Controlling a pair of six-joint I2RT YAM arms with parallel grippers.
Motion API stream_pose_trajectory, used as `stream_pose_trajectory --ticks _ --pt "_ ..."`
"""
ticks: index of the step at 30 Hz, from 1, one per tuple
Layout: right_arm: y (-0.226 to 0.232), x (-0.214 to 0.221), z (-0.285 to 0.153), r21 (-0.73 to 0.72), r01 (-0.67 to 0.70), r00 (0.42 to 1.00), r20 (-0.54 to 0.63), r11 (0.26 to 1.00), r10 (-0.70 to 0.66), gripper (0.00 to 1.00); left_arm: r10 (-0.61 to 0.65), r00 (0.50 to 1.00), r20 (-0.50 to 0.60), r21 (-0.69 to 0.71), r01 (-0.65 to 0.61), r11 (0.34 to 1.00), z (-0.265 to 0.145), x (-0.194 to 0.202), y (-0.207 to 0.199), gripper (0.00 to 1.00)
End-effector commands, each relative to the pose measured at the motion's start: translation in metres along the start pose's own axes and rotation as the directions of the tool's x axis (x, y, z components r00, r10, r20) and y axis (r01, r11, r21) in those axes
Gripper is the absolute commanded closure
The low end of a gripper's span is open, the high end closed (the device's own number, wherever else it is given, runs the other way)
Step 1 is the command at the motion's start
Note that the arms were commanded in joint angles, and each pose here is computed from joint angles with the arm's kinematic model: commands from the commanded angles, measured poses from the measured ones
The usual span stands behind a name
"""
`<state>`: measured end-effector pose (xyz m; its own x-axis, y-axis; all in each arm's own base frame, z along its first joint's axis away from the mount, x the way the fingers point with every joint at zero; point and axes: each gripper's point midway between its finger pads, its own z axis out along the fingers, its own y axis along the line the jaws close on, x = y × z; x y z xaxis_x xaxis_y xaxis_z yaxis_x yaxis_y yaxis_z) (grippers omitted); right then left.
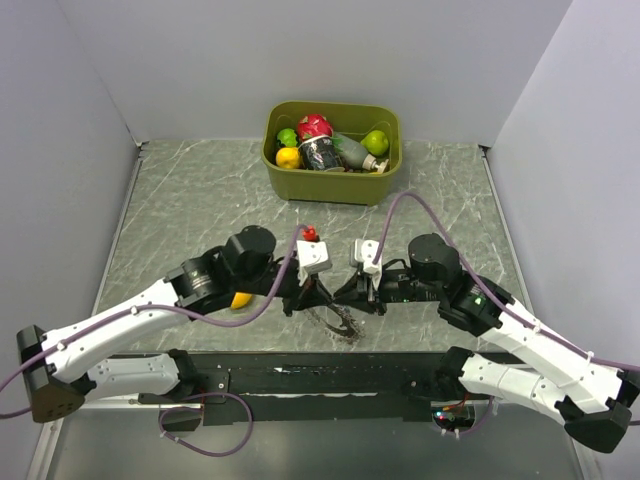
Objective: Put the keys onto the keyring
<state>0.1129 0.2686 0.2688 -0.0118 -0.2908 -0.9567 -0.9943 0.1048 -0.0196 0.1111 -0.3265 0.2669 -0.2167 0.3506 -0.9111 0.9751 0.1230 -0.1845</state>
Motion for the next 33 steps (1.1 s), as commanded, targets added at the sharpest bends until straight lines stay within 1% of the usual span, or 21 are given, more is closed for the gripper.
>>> stream_pose_trajectory --ticks 1,2,3,5,7,10,13,14,16,19,23,25,28,29,31,33 --pt "-0.011 -0.029 -0.009 0.093 0.012 0.994 0.11 0.996 -0.022 0.55 0.047 0.973 0.224 -0.057 -0.035 0.998 -0.017 -0.04 0.0 0.99" --pt "-0.021 -0.031 -0.011 0.154 -0.025 0.992 0.123 0.988 0.006 0.36 0.046 0.968 0.245 -0.063 -0.032 0.997 -0.019 -0.042 0.0 0.99" --pt "-0.024 -0.036 -0.017 0.185 -0.03 0.988 0.152 0.982 0.002 0.31 0.061 0.956 0.285 -0.069 -0.043 0.997 -0.022 -0.048 -0.001 0.99" --pt "-0.029 -0.036 -0.023 0.22 -0.061 0.985 0.169 0.973 0.023 0.26 0.066 0.944 0.324 -0.08 -0.042 0.996 -0.027 -0.045 -0.001 0.99" --pt "-0.028 -0.038 -0.029 0.22 -0.073 0.981 0.191 0.973 0.031 0.26 0.082 0.923 0.375 -0.085 -0.054 0.995 -0.032 -0.048 -0.003 0.99" --pt "-0.024 -0.035 -0.031 0.172 -0.103 0.977 0.2 0.98 0.067 0.26 0.094 0.903 0.42 -0.088 -0.062 0.994 -0.036 -0.049 -0.005 0.99" --pt "-0.017 -0.03 -0.028 0.098 -0.118 0.976 0.194 0.988 0.097 0.3 0.099 0.89 0.445 -0.069 -0.076 0.995 -0.038 -0.051 -0.01 0.99" --pt "-0.012 -0.031 -0.026 0.067 -0.114 0.976 0.196 0.991 0.099 0.34 0.102 0.89 0.444 -0.066 -0.081 0.994 -0.038 -0.051 -0.01 0.99" --pt "-0.004 -0.026 -0.02 0.003 -0.125 0.975 0.186 0.992 0.122 0.36 0.106 0.89 0.444 -0.062 -0.087 0.994 -0.038 -0.052 -0.012 0.99" --pt "-0.003 -0.019 -0.013 -0.032 -0.147 0.975 0.165 0.989 0.151 0.41 0.107 0.887 0.449 -0.057 -0.091 0.994 -0.038 -0.054 -0.013 0.99" --pt "0.006 -0.016 -0.007 -0.104 -0.144 0.975 0.154 0.984 0.159 0.44 0.105 0.885 0.453 -0.047 -0.094 0.995 -0.038 -0.054 -0.015 0.99" --pt "0.005 -0.016 -0.007 -0.102 -0.147 0.975 0.154 0.984 0.162 0.46 0.102 0.885 0.454 -0.044 -0.092 0.995 -0.039 -0.056 -0.015 0.99" --pt "0.004 -0.013 -0.004 -0.107 -0.147 0.975 0.153 0.983 0.163 0.58 0.102 0.883 0.459 -0.035 -0.097 0.995 -0.04 -0.057 -0.018 0.99" --pt "0.004 -0.013 -0.003 -0.107 -0.149 0.975 0.149 0.983 0.164 0.69 0.103 0.882 0.46 -0.036 -0.098 0.995 -0.041 -0.057 -0.018 0.99" --pt "0.002 -0.013 -0.003 -0.098 -0.15 0.975 0.153 0.984 0.164 0.82 0.103 0.882 0.46 -0.033 -0.099 0.995 -0.042 -0.058 -0.019 0.99" --pt "0.003 -0.01 -0.002 -0.103 -0.151 0.975 0.149 0.983 0.165 0.87 0.103 0.882 0.46 -0.032 -0.1 0.995 -0.042 -0.058 -0.02 0.99"
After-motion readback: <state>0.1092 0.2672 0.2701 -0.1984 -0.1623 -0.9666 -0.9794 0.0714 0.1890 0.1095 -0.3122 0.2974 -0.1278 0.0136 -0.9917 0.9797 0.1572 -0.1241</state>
